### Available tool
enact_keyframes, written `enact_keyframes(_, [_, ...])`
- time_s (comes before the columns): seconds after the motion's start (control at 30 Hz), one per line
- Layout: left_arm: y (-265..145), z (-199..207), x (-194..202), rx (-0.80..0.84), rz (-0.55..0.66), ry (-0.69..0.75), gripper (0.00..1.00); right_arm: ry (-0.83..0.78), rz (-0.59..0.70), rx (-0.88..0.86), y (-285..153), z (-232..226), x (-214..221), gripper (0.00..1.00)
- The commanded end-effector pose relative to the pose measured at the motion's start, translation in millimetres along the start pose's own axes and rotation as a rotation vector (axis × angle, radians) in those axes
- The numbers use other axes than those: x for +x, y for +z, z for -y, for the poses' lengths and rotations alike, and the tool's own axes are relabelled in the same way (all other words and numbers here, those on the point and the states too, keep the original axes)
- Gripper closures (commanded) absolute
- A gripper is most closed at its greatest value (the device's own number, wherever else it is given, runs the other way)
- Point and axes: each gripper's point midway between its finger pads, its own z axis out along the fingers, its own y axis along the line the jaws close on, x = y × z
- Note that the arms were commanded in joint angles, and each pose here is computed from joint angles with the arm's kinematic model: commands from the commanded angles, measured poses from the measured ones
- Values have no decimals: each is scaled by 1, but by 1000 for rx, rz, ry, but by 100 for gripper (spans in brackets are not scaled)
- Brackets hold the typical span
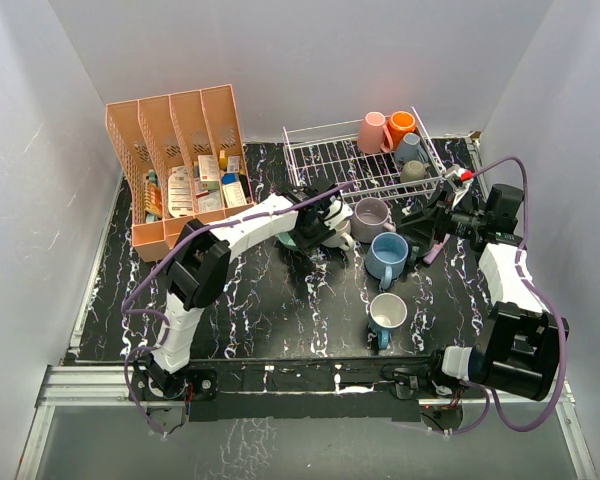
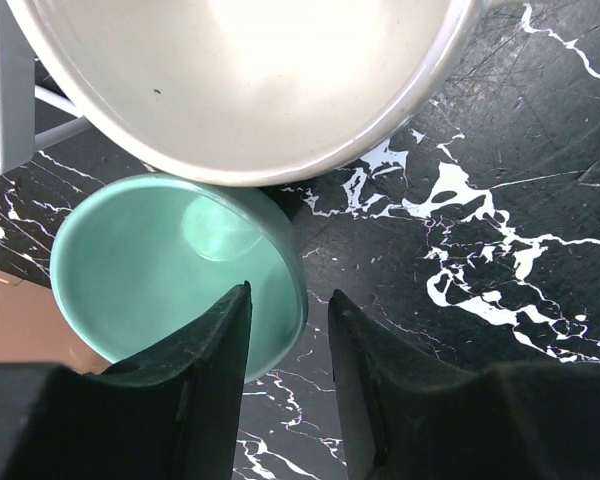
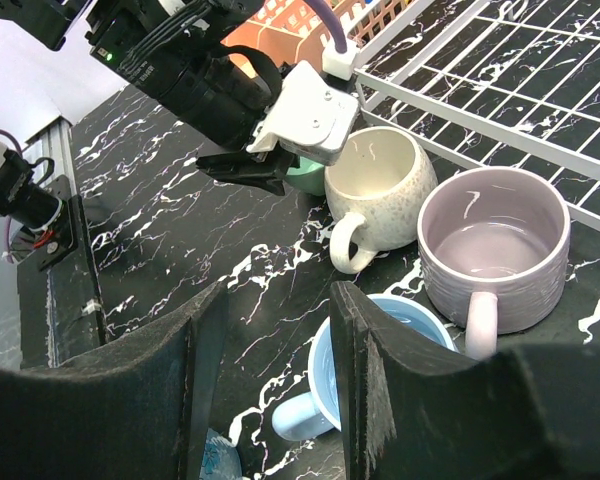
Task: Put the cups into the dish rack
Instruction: Pick up the cup at the center of the board.
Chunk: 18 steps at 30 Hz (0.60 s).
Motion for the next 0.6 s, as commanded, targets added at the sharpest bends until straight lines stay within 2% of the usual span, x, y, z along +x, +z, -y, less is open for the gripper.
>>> enact_keyframes(0.0, [-2, 0, -6, 8, 25, -5, 66, -69, 14, -2, -1, 0, -9, 52])
enact_keyframes(0.43, [12, 4, 3, 13, -3, -14, 80, -66, 13, -3, -1, 1, -8, 52])
enact_keyframes(0.57, [15, 6, 6, 19, -12, -21, 97, -66, 13, -1, -1, 1, -7, 52])
